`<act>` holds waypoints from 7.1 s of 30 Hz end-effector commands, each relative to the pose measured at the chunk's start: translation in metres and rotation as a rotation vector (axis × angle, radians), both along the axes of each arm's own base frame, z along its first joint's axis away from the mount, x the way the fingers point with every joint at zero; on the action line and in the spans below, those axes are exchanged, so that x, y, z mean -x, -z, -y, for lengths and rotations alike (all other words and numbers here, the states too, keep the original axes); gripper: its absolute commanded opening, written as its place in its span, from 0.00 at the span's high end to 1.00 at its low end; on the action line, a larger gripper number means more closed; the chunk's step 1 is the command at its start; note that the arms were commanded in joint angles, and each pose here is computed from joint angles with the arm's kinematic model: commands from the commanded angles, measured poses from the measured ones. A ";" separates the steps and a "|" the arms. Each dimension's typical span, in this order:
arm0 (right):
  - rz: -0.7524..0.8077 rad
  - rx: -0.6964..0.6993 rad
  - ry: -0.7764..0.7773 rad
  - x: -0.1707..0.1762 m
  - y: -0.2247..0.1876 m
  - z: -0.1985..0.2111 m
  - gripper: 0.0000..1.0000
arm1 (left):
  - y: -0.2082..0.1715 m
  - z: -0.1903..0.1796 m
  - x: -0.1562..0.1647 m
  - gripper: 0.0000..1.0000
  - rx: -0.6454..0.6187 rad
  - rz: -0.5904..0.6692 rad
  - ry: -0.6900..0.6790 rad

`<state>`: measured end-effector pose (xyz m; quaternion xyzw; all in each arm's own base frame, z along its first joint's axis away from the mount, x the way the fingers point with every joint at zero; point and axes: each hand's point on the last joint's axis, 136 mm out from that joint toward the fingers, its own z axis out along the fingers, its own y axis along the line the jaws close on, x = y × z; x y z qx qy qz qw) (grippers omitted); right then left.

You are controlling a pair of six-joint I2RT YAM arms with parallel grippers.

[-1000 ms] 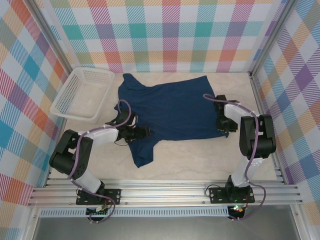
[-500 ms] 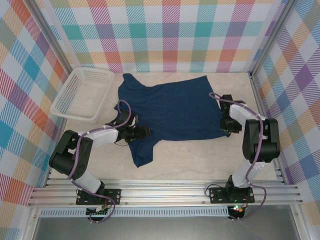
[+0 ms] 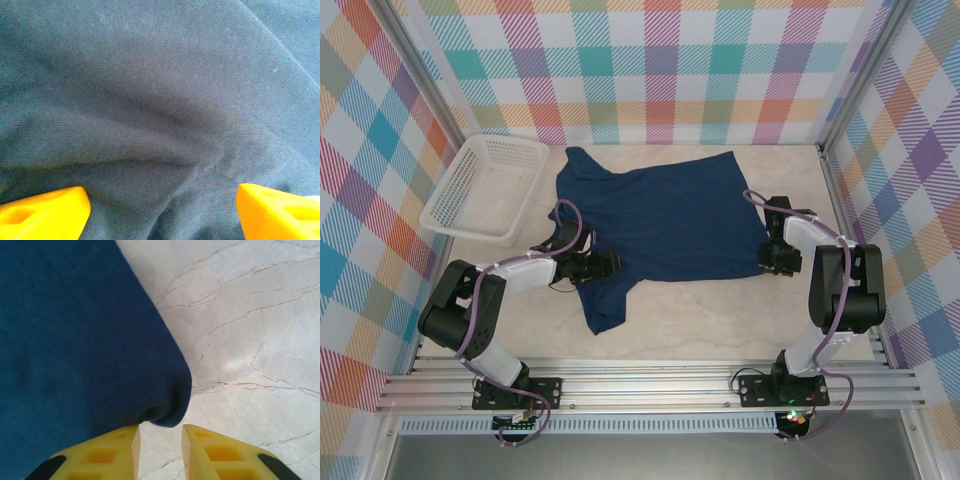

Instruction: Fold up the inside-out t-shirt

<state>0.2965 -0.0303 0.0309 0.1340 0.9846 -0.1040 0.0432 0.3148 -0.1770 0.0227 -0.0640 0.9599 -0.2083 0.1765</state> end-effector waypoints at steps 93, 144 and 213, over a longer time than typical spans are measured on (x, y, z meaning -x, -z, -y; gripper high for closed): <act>0.030 -0.291 -0.208 -0.012 0.012 -0.135 0.58 | -0.018 -0.086 0.115 0.35 -0.250 -0.175 -0.229; 0.055 -0.119 -0.280 -0.028 -0.009 -0.103 0.57 | 0.022 -0.050 0.180 0.72 -0.231 -0.417 -0.034; 0.295 -0.393 0.384 0.033 -0.014 0.012 0.98 | -0.105 -0.082 0.144 1.00 -0.130 -0.093 -0.137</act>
